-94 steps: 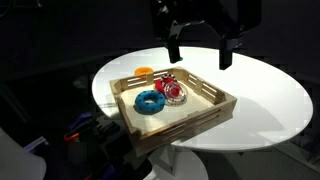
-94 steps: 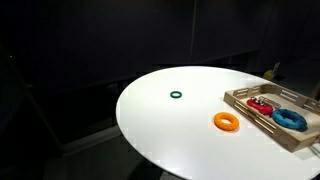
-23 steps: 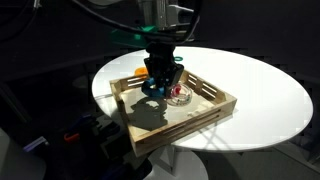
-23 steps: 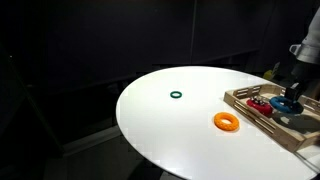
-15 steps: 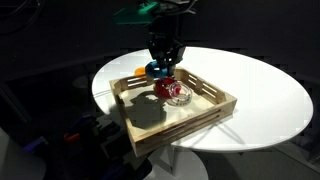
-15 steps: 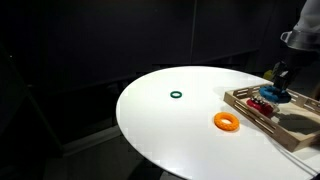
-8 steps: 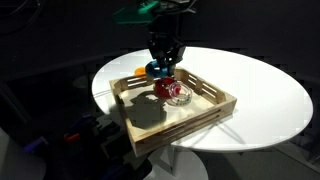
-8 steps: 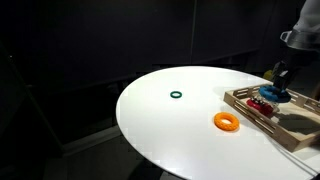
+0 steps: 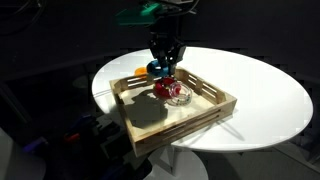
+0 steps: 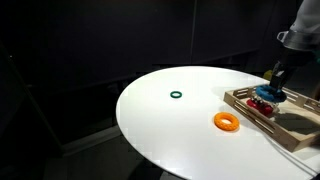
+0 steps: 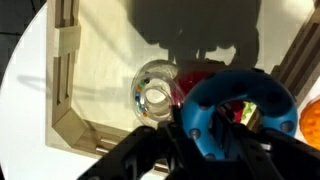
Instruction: Pick up the blue ring and put it on the table
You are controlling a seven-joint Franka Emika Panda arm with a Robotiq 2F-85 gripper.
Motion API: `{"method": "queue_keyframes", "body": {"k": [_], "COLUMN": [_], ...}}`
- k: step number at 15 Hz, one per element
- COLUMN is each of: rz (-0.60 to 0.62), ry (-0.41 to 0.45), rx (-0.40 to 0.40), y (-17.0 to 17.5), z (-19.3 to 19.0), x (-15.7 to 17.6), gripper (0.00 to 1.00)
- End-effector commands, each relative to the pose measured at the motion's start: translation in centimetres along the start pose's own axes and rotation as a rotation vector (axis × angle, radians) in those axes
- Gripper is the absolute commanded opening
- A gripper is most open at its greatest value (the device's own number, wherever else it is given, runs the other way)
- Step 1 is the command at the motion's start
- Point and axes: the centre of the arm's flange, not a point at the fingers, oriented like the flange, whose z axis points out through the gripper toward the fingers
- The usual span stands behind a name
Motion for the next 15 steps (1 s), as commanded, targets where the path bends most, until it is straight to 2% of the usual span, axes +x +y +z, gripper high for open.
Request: {"method": "queue_keyframes", "body": {"k": [1,8,15], "rz": [-0.031,-0.118,-0.200], "ry": [0.035,0.071,0.036], "rx": [0.013,0.067,0.141], "y": [-1.6,-7.2,-13.3], "z": [-0.3,-0.1,1.4], "x": [2.6,6.6,7.6], "gripper": [0.12,0.12,0.12]}}
